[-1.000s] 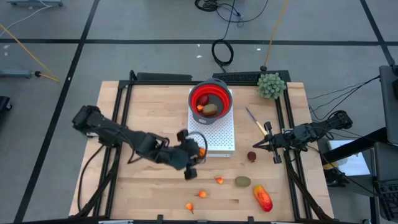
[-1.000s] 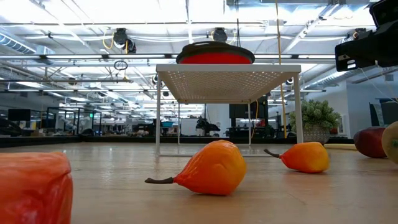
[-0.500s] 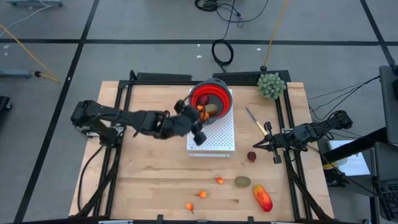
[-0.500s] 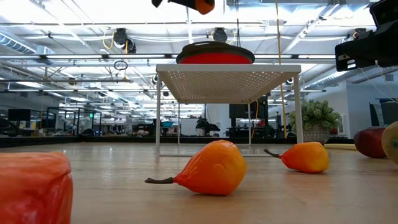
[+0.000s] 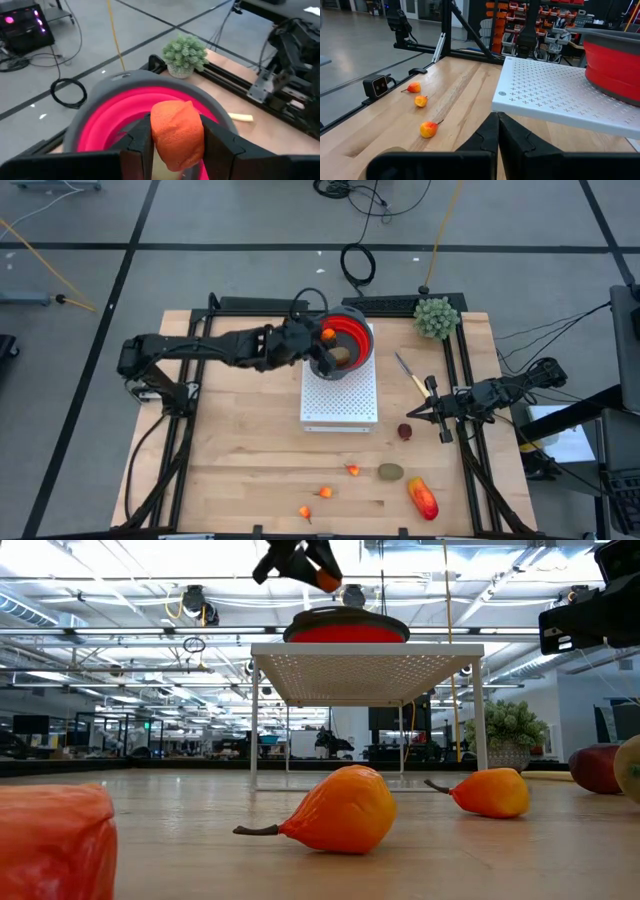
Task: Pick & Place Fruit
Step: Put the orange into the red strainer bowl
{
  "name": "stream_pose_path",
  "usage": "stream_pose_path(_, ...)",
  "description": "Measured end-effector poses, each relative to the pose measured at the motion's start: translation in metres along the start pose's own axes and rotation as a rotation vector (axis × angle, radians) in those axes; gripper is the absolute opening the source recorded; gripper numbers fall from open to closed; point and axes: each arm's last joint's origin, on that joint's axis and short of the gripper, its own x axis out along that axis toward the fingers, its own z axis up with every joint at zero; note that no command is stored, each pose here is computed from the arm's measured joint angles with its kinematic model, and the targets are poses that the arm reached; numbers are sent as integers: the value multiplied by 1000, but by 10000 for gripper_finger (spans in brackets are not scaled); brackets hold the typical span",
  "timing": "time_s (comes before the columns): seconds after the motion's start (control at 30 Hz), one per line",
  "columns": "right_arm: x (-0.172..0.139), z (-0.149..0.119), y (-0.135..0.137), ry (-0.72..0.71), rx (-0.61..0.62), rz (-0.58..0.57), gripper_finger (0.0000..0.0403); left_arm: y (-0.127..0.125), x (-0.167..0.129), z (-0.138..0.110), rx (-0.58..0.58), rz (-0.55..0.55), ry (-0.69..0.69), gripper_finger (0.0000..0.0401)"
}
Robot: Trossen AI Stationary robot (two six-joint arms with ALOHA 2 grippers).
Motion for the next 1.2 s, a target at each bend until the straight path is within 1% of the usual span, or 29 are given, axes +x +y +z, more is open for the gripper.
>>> stream_pose_path(0.17,0,0,0,0,0,0,0,11,6,4,-27,26,-1,122)
stream_pose_path(0.3,0,0,0,0,0,0,0,15,12,2,-44,6,28,122)
stream_pose_path(0.4,0,0,0,0,2,0,0,15,19,-2,-57,2,52,122)
stream_pose_path(0.63,0,0,0,2,2,0,0,13,36,-13,-40,23,94,122)
stream_pose_path(0.7,0,0,0,1,3,0,0,16,40,-17,-33,40,123,122)
stream_pose_path(0.9,0,0,0,3,2,0,0,17,56,-24,-44,27,143,122)
stream_pose_path(1.0,0,0,0,2,2,0,0,20,61,-28,-46,38,173,122)
stream_pose_path(1.2,0,0,0,2,2,0,0,20,67,-31,-40,45,182,122)
